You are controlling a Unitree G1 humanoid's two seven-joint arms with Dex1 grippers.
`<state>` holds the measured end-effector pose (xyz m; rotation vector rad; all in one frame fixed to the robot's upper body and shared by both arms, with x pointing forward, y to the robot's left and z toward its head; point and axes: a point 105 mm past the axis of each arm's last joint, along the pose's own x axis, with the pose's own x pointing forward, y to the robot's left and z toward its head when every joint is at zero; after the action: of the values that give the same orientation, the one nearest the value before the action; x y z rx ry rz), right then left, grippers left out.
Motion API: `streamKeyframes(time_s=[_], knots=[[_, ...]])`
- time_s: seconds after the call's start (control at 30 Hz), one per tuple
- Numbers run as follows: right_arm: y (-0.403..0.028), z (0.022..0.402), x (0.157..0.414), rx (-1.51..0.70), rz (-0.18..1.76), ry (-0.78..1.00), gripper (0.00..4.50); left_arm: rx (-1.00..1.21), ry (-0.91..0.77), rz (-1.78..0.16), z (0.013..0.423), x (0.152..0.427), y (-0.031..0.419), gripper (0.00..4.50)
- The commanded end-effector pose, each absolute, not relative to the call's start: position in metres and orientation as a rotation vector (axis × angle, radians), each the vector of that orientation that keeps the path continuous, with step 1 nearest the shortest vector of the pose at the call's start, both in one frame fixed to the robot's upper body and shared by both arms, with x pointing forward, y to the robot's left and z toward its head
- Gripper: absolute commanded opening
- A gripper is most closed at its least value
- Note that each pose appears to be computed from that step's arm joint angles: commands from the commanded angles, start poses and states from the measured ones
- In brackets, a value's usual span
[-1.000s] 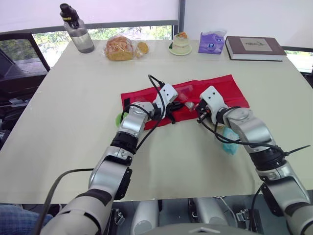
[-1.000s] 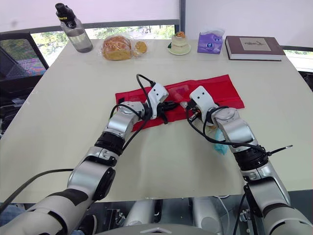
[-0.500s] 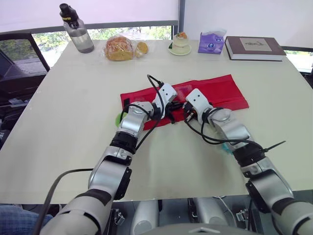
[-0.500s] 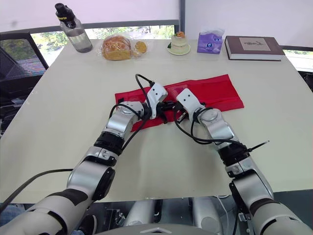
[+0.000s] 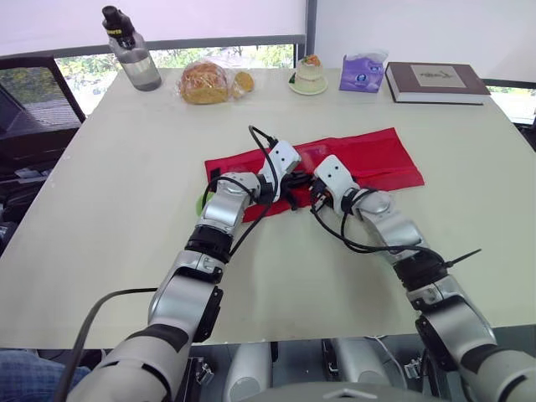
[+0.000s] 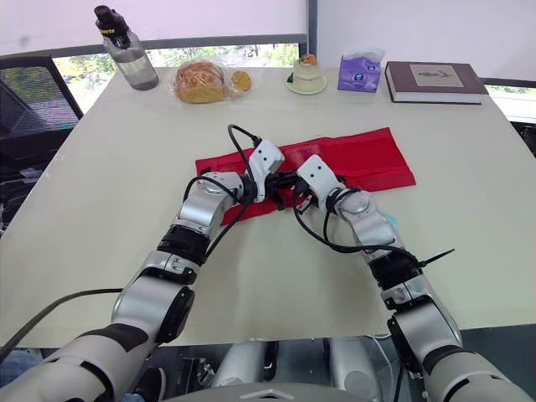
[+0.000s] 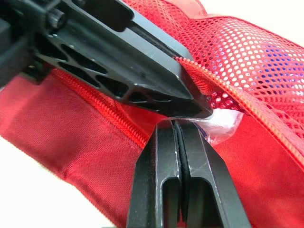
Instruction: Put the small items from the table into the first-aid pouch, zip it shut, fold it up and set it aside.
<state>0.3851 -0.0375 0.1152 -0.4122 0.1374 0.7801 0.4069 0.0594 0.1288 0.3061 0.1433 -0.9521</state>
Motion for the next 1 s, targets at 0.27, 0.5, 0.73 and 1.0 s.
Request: streamKeyframes(time_s=[0.27,0.5,0.73,1.0], knots=[[-0.064,0.167,0.356,-0.251,0.875,-0.071,0.03,0.311,0.109,-0.940,0.137,0.407,0.061,0.00],[-0.125,0.189,0.314,-0.116,0.919,-0.149,0.26,0.314,0.107,-0.930,0.135,0.412,0.061,0.00],[-0.210,0.206,0.261,-0.114,0.880,-0.070,3.07,0.317,0.116,-0.941,0.131,0.414,0.061,0.00],[-0.265,0.234,0.212,-0.196,0.869,0.005,4.39,0.327,0.122,-0.957,0.128,0.417,0.058,0.00]])
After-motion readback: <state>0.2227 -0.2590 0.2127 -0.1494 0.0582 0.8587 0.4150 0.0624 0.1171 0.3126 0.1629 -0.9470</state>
